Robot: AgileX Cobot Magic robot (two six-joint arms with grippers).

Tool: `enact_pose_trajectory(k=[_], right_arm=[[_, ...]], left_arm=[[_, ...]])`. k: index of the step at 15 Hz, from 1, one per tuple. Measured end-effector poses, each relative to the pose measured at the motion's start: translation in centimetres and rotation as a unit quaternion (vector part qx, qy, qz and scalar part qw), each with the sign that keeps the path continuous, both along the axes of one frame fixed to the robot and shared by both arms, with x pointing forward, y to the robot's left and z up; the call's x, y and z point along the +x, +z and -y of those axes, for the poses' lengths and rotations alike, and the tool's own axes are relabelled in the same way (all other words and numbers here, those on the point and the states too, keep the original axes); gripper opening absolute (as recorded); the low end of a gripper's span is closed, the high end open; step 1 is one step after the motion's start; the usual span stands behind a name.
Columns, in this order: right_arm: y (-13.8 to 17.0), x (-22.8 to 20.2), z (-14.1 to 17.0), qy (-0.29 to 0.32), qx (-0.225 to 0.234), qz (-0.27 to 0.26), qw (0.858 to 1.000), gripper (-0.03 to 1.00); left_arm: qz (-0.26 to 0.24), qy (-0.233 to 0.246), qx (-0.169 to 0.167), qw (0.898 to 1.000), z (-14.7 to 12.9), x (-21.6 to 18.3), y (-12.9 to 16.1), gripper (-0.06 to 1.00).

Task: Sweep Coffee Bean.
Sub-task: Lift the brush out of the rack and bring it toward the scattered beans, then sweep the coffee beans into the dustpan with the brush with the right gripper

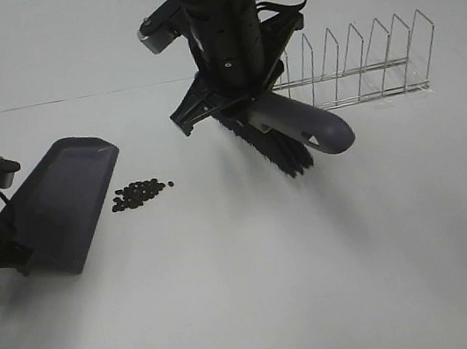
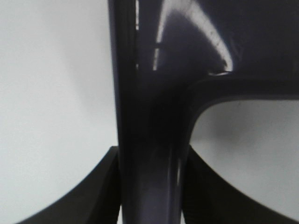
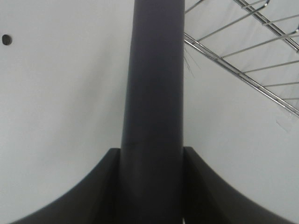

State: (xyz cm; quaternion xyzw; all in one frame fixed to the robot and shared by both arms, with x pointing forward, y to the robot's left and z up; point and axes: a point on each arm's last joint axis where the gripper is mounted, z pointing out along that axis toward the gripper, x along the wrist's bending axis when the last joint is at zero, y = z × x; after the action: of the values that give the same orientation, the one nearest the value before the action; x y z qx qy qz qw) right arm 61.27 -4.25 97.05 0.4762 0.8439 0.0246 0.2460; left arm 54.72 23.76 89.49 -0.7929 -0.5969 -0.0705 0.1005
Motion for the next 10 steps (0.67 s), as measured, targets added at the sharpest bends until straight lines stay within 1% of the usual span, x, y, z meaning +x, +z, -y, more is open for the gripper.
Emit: enact_pose_trajectory(k=[1,4,8,10], right_arm=[[-0.2,0.2,-0.2,0.0,-0.001,0.0,1.0,0.36],[-2.3,1.5,-1.3,0.013,-0.01,-0.012,1.0,0.36],[-4.8,2.6,-2.7,0.038,-0.04,-0.042,0.998,0.36],[-5.6,2.6,-4.4,0.061,-0.05,-0.046,0.996,0.36]], left_arm=[[-0.006,-0.003,0.001,1.0,0.3,-0.1,-0.3,0.33],[-0.017,-0.003,0.001,1.0,0.5,-0.1,-1.1,0.33],[-0.021,-0.002,0.001,1.0,0.5,-0.2,-1.3,0.33],[-0.021,-0.001,0.001,1.0,0.5,-0.2,-1.3,0.33]])
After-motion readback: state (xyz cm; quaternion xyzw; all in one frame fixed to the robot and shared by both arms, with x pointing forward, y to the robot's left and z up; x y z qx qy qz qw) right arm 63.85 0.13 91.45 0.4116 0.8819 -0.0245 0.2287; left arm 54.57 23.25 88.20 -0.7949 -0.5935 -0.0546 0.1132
